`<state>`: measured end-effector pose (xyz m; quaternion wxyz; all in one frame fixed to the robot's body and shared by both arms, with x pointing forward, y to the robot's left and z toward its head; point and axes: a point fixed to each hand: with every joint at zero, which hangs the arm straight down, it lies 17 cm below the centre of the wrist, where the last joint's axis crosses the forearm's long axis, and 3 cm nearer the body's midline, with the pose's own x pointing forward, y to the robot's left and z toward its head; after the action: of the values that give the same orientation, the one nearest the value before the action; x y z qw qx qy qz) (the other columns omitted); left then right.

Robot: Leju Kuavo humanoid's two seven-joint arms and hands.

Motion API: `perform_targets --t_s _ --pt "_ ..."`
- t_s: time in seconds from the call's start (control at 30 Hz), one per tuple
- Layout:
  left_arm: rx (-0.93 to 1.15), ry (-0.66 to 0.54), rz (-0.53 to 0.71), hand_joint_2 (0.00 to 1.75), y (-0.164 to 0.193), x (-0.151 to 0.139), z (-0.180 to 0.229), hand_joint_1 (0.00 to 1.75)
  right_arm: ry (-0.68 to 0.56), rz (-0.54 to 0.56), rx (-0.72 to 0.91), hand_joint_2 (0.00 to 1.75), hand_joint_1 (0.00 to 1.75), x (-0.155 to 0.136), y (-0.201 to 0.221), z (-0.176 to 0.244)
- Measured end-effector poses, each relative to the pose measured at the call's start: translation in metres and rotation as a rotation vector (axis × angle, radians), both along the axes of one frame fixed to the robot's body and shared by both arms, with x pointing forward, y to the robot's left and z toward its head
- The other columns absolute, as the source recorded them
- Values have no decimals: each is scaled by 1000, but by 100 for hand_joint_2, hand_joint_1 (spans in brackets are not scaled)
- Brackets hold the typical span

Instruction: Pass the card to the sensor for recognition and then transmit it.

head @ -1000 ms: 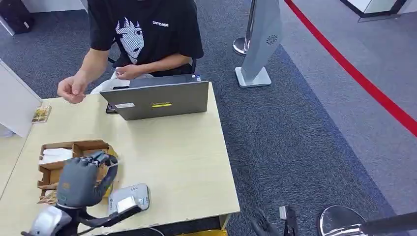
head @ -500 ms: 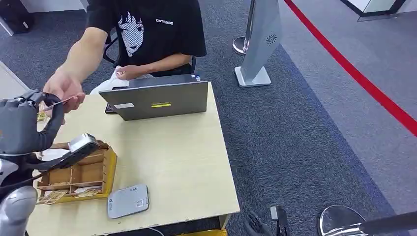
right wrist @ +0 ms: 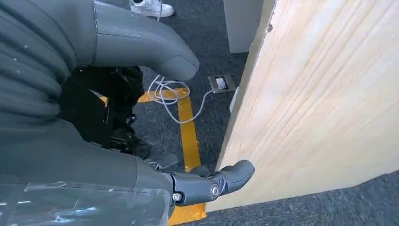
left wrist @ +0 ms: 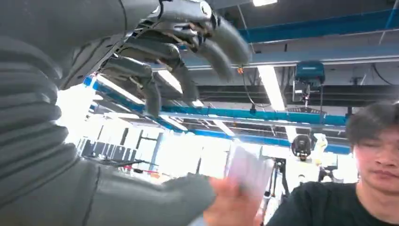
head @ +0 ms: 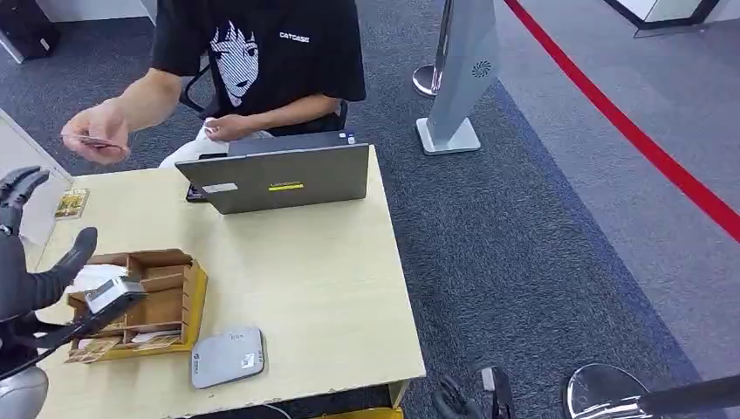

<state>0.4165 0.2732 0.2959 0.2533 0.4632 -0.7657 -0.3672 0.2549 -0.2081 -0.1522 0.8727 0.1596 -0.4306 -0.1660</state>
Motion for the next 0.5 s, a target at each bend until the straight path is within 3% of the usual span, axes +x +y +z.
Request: perform_targets --t_s 0.23,0.37,0.5 --pt "61 109 -27 175 -3 -22 -38 0 12 -12 -6 175 0 -4 -5 0" --pt "258 224 -38 175 -12 -39 -90 0 2 -8 -17 175 0 -2 -8 3" --pt "293 334 -119 175 -34 -68 -135 0 -4 -10 -27 175 0 1 -13 5"
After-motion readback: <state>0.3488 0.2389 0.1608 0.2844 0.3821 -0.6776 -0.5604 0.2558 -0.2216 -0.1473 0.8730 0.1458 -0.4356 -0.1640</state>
